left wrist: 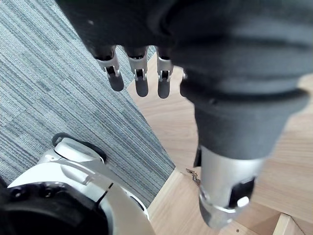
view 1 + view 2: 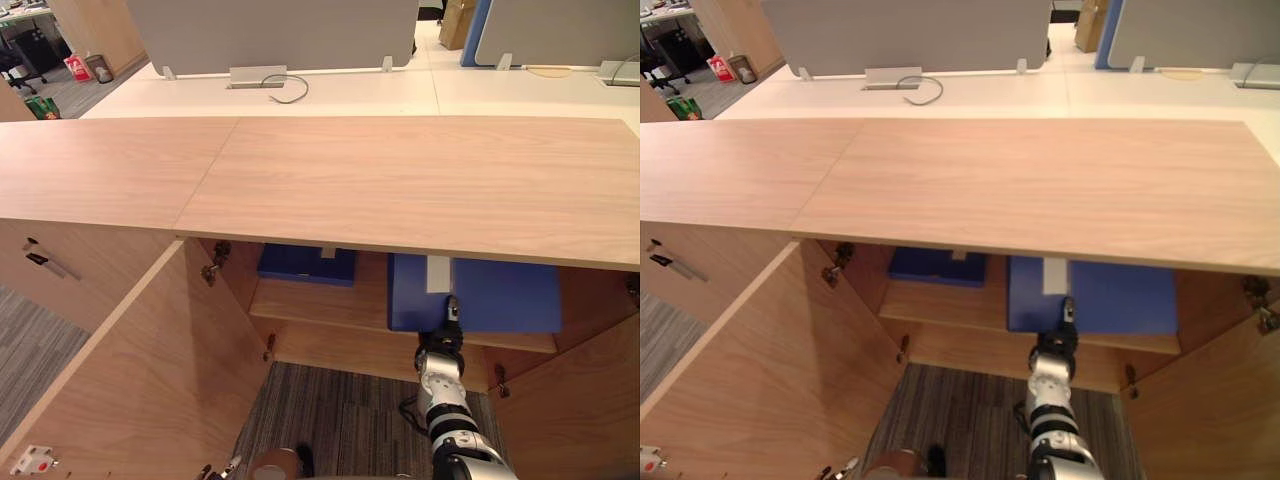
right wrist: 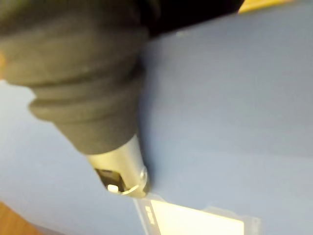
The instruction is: Walk over to the cabinet, pick up the folder, carry it to the office cabinet, place the folder inside the office cabinet, then close the office cabinet door
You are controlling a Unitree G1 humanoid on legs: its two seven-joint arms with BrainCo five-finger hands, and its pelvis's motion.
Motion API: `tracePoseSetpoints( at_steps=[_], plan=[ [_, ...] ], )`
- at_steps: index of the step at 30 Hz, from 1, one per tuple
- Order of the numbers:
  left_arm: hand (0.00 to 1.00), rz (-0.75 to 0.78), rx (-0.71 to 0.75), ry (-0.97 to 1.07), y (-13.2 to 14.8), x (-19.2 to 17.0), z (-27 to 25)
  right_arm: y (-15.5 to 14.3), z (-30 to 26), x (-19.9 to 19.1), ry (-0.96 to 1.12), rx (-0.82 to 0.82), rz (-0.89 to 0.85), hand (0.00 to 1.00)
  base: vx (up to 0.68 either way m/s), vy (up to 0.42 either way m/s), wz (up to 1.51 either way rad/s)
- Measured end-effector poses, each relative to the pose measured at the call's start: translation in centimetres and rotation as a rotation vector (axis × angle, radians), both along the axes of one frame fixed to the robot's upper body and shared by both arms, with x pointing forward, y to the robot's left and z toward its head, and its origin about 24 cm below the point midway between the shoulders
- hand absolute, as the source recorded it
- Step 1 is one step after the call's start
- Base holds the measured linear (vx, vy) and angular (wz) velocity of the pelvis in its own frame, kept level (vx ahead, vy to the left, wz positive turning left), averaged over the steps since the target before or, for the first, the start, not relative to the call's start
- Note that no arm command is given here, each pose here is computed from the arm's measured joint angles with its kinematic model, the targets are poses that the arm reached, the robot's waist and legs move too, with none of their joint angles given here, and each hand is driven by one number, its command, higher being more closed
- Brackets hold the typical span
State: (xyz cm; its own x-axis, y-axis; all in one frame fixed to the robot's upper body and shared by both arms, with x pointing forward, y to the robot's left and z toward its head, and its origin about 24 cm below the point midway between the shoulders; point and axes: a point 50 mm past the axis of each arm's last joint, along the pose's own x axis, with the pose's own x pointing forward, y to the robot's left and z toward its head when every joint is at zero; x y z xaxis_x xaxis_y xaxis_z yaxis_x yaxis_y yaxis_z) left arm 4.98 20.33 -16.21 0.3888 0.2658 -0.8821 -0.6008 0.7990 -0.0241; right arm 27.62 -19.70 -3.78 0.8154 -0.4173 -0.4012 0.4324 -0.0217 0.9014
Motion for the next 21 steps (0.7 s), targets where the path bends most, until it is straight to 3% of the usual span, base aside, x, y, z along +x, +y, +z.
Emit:
tracePoseSetpoints(
  at_steps=[3, 5, 11, 21],
  plan=[
    [0.00, -0.010, 0.005, -0.012, 0.0, 0.2, 0.1, -0.5, 1.7, 1.5, -0.029, -0.009, -0.024, 1.00, -0.04, 0.004, -0.11],
    [0.00, -0.042, 0.005, -0.044, -0.3, 1.1, 0.4, -1.4, 5.3, 4.4, -0.110, -0.002, -0.060, 1.00, -0.14, 0.014, -0.12],
    [0.00, -0.085, -0.024, -0.065, -2.0, 1.5, 0.4, -4.8, 13.7, 8.4, -0.308, 0.065, -0.186, 1.00, -0.21, -0.002, 0.08],
    [0.00, -0.159, -0.058, -0.050, -3.9, 1.0, 0.3, -9.0, 30.4, 10.4, -0.625, 0.054, -0.249, 1.00, -0.12, -0.014, 0.12]
  ],
)
